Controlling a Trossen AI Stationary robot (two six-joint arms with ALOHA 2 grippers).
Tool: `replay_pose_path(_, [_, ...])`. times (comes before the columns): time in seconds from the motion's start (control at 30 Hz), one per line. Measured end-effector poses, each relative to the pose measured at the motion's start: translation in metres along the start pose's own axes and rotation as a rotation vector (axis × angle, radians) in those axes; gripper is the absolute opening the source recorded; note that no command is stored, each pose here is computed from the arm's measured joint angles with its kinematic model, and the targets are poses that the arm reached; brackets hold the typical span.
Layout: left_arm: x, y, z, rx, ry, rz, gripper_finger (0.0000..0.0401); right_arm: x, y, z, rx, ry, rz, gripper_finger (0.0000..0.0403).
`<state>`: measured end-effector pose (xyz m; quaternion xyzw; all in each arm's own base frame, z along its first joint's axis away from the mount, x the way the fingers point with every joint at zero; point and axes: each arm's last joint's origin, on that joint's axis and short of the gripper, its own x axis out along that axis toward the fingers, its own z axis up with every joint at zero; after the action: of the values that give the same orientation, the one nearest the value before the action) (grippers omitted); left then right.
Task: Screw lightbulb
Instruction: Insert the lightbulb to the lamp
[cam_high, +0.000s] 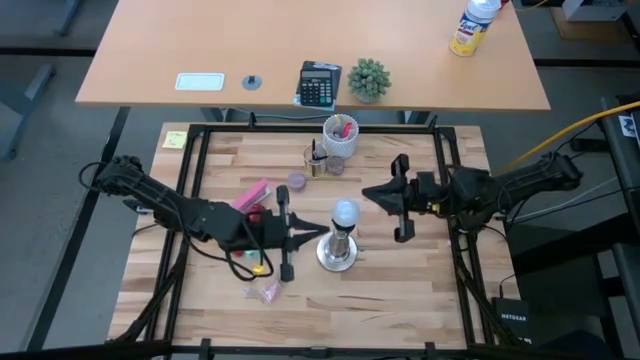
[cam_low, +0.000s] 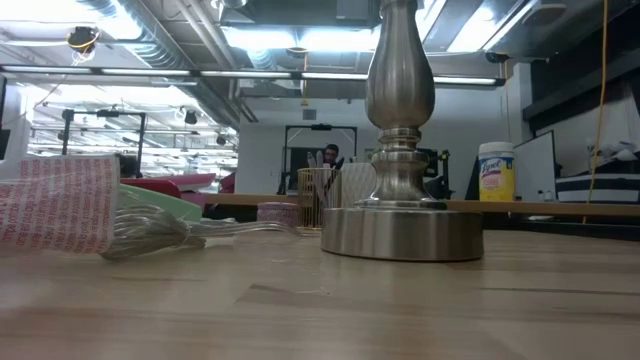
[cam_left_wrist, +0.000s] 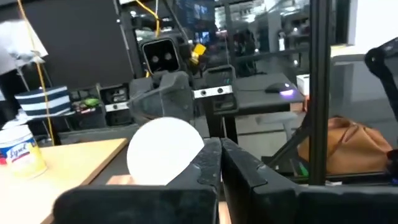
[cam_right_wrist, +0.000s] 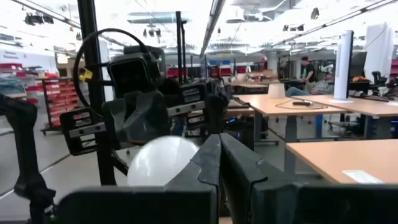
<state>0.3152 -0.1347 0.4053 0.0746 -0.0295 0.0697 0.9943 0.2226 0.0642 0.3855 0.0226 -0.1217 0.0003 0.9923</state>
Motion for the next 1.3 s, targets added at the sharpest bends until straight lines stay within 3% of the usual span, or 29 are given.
replay_pose_path(0.3, [0.01, 0.007, -0.011, -0.028, 0.049, 0.025, 0.0003, 0.006, 0.002, -0.008, -0.004, 0.025, 0.001, 0.0014])
replay_pose_path(0.87, [0.015, 0.013, -0.016, -0.037, 0.08, 0.079, 0.0003, 0.005, 0.005, -0.01, 0.126, 0.059, 0.097, 0.0014])
replay_pose_path(1.3, [0.014, 0.016, -0.017, -0.021, 0.099, 0.182, 0.0003, 0.005, 0.007, -0.011, 0.173, 0.074, 0.142, 0.0014])
